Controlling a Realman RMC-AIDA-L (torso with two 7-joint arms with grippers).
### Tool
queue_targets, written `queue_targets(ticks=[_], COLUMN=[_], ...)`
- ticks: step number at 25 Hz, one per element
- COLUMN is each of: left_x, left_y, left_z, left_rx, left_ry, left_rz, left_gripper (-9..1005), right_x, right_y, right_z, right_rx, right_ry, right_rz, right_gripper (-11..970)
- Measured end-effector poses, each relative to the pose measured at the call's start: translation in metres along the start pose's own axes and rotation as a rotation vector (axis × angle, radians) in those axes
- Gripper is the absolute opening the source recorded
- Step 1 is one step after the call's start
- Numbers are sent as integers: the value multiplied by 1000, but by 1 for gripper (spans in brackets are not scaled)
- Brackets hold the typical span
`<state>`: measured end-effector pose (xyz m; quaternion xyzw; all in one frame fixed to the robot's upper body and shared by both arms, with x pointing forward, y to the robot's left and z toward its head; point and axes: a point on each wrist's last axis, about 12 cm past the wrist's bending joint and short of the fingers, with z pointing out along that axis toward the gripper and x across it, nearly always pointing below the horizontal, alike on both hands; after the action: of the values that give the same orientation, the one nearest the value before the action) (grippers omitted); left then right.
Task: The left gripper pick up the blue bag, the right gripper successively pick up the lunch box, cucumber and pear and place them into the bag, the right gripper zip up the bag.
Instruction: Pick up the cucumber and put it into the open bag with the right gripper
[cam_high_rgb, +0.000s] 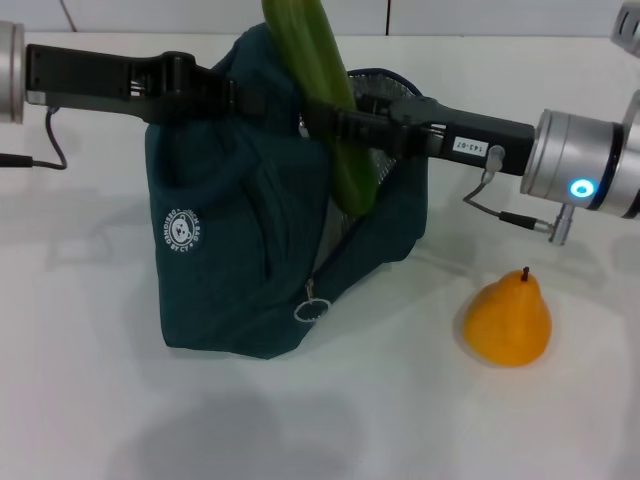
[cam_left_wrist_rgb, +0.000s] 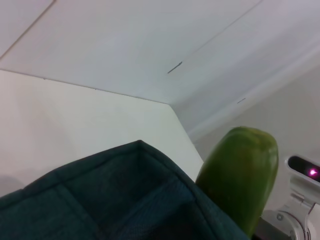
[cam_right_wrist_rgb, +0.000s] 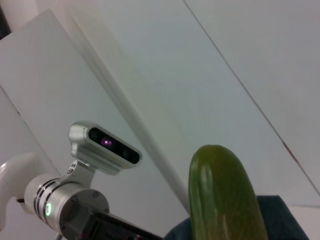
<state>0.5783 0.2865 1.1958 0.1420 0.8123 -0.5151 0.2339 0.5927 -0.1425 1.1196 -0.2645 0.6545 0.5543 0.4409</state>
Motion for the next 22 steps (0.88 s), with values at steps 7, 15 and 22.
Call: queue_targets(ticks=[7, 15, 22], left_x=[0, 0, 1], left_y=[0, 0, 0], left_z=[0, 0, 0], left_rx=[0, 1, 1], left_ry=[0, 0, 2], left_rz=[0, 0, -1], left_gripper=[39, 40, 40], right_x=[2, 9, 15], right_y=[1, 2, 7], right_z=[3, 3, 3], right_rx=[7, 24, 16], right_ry=[-19, 4, 6], right_rz=[-44, -72, -105], right_gripper=[660, 663, 665])
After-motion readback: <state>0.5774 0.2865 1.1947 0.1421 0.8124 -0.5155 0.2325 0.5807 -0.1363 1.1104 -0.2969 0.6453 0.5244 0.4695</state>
